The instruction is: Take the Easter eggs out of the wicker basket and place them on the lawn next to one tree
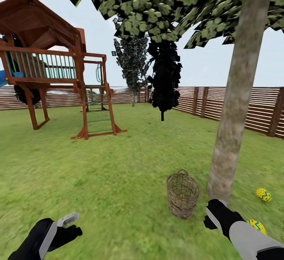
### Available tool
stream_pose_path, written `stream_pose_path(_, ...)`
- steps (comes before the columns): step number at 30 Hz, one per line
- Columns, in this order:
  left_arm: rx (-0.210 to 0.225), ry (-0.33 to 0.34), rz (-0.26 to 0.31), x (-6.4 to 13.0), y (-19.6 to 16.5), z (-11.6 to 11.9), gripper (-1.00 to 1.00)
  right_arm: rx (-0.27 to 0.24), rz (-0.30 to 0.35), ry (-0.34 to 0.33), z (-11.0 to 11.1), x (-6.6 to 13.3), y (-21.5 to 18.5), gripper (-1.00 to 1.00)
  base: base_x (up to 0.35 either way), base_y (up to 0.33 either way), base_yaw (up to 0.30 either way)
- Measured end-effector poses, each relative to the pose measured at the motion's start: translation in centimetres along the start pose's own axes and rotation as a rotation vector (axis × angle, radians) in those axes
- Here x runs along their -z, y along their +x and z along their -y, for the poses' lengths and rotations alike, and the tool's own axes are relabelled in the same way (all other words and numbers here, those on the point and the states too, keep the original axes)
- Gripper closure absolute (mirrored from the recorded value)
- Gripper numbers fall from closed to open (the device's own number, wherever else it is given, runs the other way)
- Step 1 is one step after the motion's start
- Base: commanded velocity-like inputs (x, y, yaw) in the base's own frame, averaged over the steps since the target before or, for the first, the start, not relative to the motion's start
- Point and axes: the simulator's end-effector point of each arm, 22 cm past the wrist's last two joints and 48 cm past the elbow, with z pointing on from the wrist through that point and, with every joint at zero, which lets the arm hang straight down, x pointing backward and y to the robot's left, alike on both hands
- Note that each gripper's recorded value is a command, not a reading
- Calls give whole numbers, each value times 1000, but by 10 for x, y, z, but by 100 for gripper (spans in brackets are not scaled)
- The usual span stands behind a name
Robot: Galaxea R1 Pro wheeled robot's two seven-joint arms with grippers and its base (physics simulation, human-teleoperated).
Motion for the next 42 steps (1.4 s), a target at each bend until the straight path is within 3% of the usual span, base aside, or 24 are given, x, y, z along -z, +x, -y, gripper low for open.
stream_pose_path(14, 0, 6, 6, 2, -1, 4, -100, -3, 6, 1, 2, 3, -2, -100, 265, 232, -260)
stream_pose_path(26, -1, 9, 4, 1, 0, 5, -100, -2, 4, 0, 1, 3, -1, -100, 338, 93, -15)
stream_pose_path(36, 1, 7, 6, 2, -1, 4, -100, -7, 3, 2, 4, 2, 0, -100, 233, 250, 0)
stream_pose_path(38, 1, 7, 7, 2, -1, 3, -100, -10, 0, 11, 12, 0, 1, -100, 275, 221, 0)
stream_pose_path(40, 0, 7, 6, 2, -1, 4, -100, -22, -8, 41, 38, -4, 6, -100, 281, 208, 0)
stream_pose_path(42, -1, 6, 6, 2, -1, 3, -100, -26, -13, 54, 49, -6, 9, -100, 284, 201, 0)
